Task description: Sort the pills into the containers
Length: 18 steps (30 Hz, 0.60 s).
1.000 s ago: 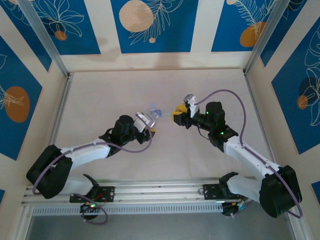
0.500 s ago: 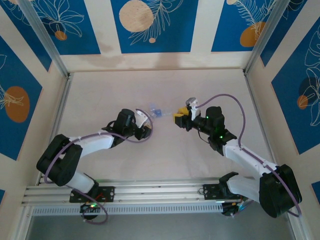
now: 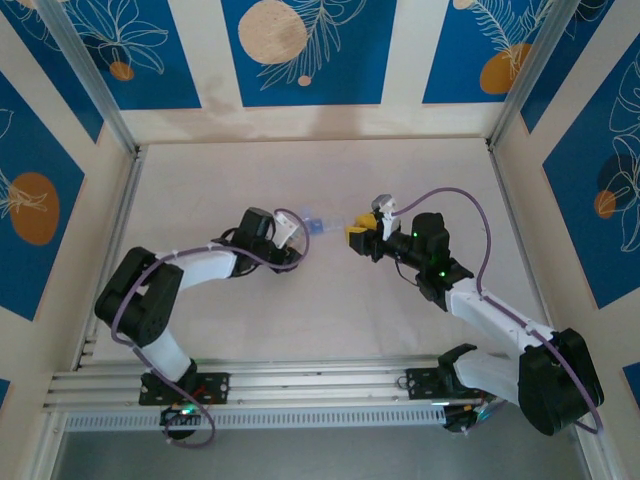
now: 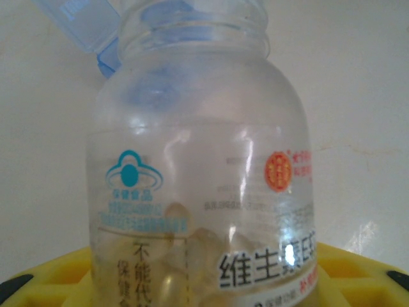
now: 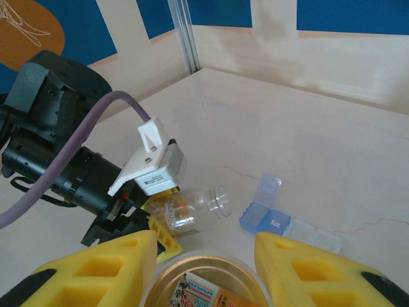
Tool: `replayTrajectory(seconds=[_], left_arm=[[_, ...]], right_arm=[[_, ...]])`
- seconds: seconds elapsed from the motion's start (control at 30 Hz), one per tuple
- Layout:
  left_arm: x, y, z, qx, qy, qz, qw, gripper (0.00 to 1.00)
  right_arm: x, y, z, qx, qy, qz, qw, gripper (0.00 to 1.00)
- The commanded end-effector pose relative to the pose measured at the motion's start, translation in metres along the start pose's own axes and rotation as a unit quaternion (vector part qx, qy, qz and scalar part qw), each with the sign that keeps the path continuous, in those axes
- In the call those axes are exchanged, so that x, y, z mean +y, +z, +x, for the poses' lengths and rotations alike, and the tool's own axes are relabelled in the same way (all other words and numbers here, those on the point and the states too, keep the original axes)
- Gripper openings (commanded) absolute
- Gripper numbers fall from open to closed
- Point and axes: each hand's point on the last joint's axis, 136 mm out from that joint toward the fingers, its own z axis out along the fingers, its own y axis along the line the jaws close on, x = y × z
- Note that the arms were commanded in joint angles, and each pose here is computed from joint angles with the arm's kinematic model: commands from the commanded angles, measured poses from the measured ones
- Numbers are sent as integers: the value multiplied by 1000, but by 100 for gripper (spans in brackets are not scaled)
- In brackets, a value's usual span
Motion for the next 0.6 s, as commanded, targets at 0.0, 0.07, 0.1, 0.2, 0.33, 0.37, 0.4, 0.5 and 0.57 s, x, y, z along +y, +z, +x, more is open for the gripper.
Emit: replayTrajectory(seconds=[0.0, 0.07, 0.1, 0.2, 0.33, 0.37, 0.4, 0.5, 0.57], left_arm=[[6, 2, 0, 21, -4, 3, 1000, 0], [8, 3, 0, 29, -9, 3, 1000, 0], [9, 3, 0, 31, -12, 5, 999, 0], [11, 5, -1, 43, -20, 6, 999, 0], [15, 8, -1, 66, -33, 5, 997, 0], [14, 9, -2, 70, -35, 7, 997, 0], [14, 10, -1, 74, -36, 8, 997, 0], [15, 13, 1, 85, -40, 9, 996, 0], [15, 14, 0, 90, -41, 10, 995, 0]], right_arm=[[4, 2, -4, -3, 2, -14, 1000, 0], [4, 3, -4, -3, 2, -14, 1000, 0], [4, 3, -4, -2, 2, -14, 1000, 0], [4, 3, -4, -1, 2, -14, 1000, 0], [4, 4, -3, 1, 4, -15, 1000, 0], [4, 4, -3, 1, 4, -16, 1000, 0], [4, 4, -2, 2, 5, -16, 1000, 0], [5, 3, -4, 2, 4, -17, 1000, 0], [6, 3, -4, 1, 4, -19, 1000, 0]])
